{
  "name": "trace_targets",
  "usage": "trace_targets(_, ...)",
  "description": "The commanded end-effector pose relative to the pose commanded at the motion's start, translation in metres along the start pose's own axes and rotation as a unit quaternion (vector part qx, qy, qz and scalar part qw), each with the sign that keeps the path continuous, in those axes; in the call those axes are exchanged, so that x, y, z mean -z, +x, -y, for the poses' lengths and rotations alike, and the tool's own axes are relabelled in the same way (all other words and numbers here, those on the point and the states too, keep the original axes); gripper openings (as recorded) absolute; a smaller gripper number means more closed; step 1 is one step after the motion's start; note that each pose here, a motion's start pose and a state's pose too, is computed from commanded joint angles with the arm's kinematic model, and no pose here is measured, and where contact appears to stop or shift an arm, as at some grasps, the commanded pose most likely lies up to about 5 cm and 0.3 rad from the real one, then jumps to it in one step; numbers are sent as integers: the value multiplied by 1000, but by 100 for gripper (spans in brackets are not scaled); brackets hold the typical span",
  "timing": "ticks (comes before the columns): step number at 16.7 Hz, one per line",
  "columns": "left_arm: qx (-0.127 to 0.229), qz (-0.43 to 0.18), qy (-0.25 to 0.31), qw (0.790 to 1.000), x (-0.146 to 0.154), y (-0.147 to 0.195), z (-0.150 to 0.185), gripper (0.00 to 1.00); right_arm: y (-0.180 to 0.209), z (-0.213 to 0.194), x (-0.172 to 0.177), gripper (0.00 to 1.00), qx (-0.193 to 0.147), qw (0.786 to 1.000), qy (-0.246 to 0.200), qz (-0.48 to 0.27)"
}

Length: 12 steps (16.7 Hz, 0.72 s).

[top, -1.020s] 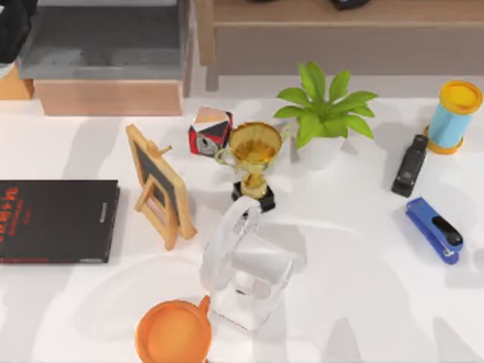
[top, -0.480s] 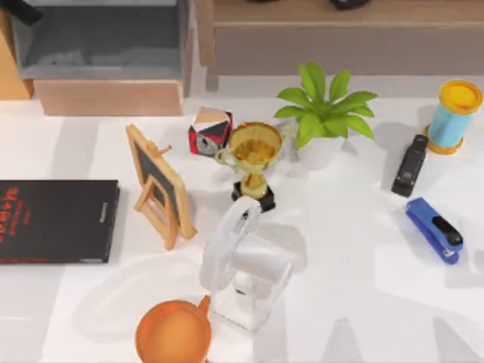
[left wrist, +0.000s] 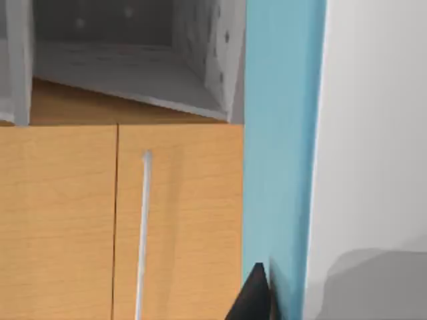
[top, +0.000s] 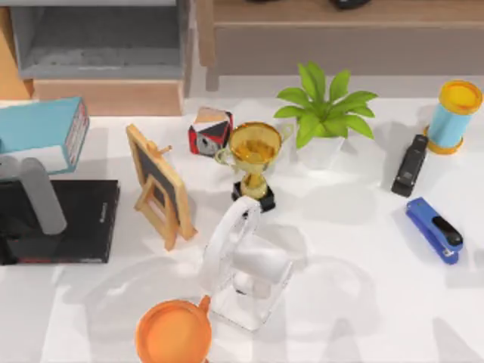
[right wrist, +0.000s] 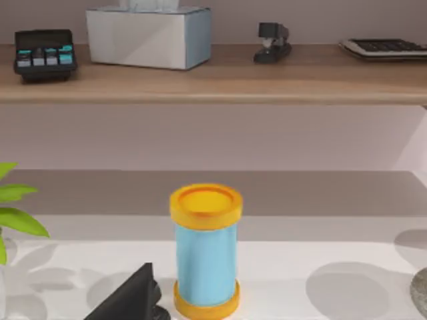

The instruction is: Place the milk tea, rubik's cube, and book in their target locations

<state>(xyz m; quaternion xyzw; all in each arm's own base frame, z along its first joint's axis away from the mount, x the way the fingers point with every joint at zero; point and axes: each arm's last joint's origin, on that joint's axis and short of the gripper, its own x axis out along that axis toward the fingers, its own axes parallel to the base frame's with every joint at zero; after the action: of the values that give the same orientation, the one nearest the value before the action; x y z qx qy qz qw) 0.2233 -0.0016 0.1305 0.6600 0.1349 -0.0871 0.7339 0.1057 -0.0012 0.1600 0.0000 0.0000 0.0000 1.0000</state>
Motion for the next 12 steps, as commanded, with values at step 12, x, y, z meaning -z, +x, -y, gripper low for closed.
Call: trace_targets(12, 92, 35, 67, 993, 0, -17, 49, 0, 0, 0, 0, 100, 0, 1000, 0, 0)
